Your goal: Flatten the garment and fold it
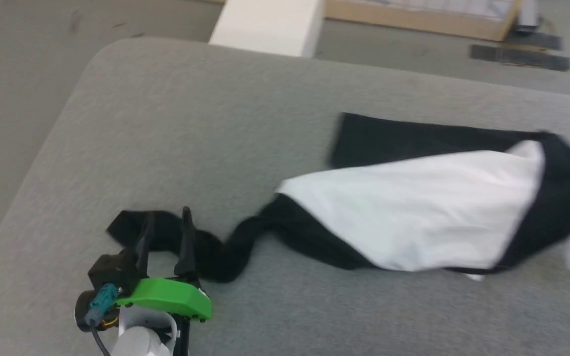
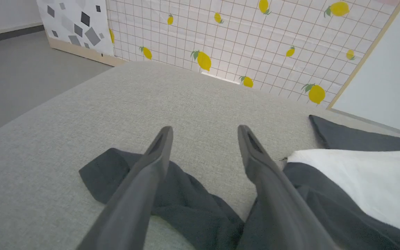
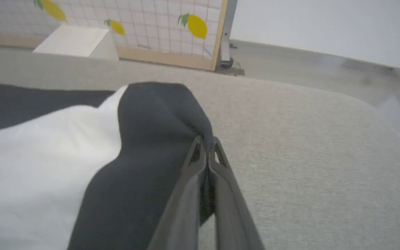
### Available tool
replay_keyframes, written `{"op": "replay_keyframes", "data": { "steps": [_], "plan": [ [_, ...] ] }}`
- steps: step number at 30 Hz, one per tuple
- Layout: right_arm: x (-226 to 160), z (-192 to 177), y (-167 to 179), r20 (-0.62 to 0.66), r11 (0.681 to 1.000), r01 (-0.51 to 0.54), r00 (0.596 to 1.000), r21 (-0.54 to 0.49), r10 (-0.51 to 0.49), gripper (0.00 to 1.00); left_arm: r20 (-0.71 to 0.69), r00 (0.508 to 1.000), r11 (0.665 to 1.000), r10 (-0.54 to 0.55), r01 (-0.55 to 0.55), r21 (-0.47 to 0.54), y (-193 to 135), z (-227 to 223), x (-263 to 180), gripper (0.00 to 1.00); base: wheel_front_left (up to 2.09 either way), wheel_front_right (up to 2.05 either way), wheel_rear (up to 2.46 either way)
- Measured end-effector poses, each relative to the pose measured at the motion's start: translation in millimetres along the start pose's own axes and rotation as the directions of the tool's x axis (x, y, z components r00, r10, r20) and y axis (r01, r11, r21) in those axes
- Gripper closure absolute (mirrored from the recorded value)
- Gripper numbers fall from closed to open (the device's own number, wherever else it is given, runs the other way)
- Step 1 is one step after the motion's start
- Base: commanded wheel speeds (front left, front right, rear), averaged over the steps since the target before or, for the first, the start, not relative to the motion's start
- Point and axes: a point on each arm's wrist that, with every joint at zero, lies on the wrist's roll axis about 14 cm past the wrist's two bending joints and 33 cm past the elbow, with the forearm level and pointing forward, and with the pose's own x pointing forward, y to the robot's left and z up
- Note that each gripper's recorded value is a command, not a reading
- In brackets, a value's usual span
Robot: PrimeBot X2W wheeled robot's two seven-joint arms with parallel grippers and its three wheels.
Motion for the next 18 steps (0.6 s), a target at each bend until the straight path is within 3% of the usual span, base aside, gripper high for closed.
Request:
{"op": "replay_keyframes", "data": {
  "steps": [5, 10, 11, 12, 13, 18],
  "plan": [
    [-63, -2, -96, 0.062, 0.955, 0.289, 0.954, 0.065, -0.293, 1.0, -0.012, 0.994, 0.994, -0.111, 0.111, -0.017, -35, -7, 8, 0.0, 0.0, 0.0, 0.0],
    [-110, -63, -128, -0.111, 0.917, 0.375, 0.926, 0.134, -0.362, 1.0, -0.029, 0.975, 0.975, -0.219, 0.218, -0.032, -71, -14, 13, 0.0, 0.0, 0.0, 0.0],
    [-117, -78, -129, -0.154, 0.91, 0.379, 0.922, 0.167, -0.355, 0.92, -0.034, 0.97, 0.97, -0.242, 0.241, -0.031, -78, -16, 13, 0.0, 0.0, 0.0, 0.0],
    [-124, -92, -129, -0.187, 0.904, 0.383, 0.918, 0.189, -0.35, 0.39, -0.036, 0.964, 0.964, -0.264, 0.263, -0.033, -85, -17, 14, 0.0, 0.0, 0.0, 0.0],
    [-129, -100, -129, -0.203, 0.9, 0.386, 0.916, 0.202, -0.346, 0.0, -0.04, 0.959, 0.959, -0.281, 0.28, -0.034, -91, -18, 14, 0.0, 0.0, 0.0, 0.0],
    [-142, -108, -126, -0.145, 0.892, 0.371, 0.928, 0.259, -0.344, 0.0, -0.083, 0.915, 0.919, -0.395, 0.392, -0.047, -128, -26, 10, 0.0, 0.0, 0.0, 0.0]
  ]
}}
